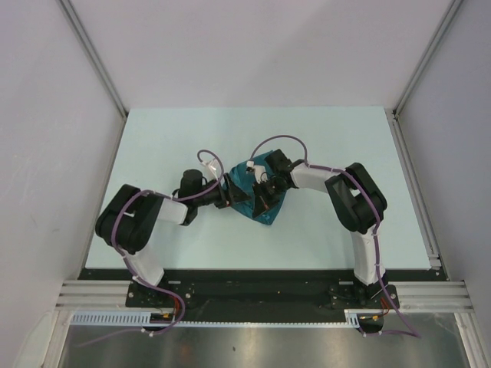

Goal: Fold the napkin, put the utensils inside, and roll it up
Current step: Roll the napkin with the utensil

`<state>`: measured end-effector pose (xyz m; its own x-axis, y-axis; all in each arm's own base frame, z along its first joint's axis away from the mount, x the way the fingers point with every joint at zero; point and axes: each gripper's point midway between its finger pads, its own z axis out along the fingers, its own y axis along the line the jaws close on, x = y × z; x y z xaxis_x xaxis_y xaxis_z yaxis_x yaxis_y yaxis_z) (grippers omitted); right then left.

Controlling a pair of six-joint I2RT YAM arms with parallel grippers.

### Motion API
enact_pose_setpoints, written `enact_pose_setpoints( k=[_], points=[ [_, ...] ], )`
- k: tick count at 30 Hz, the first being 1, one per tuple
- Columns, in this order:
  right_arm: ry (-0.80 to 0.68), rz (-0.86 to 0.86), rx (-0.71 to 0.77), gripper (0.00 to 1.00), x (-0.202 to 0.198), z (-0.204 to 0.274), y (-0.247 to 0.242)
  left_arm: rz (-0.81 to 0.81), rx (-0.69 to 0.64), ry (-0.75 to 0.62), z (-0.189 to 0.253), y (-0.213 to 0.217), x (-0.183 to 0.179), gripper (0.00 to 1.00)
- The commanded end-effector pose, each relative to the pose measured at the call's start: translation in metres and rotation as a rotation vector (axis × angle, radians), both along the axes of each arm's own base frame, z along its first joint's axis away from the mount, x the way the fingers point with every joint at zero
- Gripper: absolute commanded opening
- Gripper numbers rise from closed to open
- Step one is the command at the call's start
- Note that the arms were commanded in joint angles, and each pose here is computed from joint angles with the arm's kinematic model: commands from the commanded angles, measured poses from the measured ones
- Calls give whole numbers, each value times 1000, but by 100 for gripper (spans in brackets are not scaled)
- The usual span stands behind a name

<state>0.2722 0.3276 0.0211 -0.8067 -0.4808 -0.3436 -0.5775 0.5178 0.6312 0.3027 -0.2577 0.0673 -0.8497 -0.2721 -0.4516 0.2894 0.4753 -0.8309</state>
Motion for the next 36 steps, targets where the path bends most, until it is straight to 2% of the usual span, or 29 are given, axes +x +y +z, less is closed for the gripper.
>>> enact_pose_setpoints(
  k=[1, 9, 17, 24, 31, 33, 36],
  points=[
    [-15, -21, -19, 0, 9, -5, -2, 24, 18, -84, 3, 0, 17, 80],
    [-28, -34, -2, 5, 10, 5, -3, 86, 75, -89, -15, 19, 27, 80],
    [-59, -43, 11, 29, 7, 23, -6, 124, 78, -69, -23, 28, 33, 80],
    [-113, -56, 4, 40, 10, 30, -8, 110, 44, -91, -10, 27, 32, 80],
    [-110, -47, -33, 38, 8, 13, -6, 124, 59, -117, 5, 35, 35, 82],
    [-106, -44, -33, 34, 7, 11, -5, 135, 79, -111, 3, 41, 36, 82],
    [-93, -38, -32, 25, 5, 8, -5, 145, 122, -127, 4, 49, 40, 82]
  ],
)
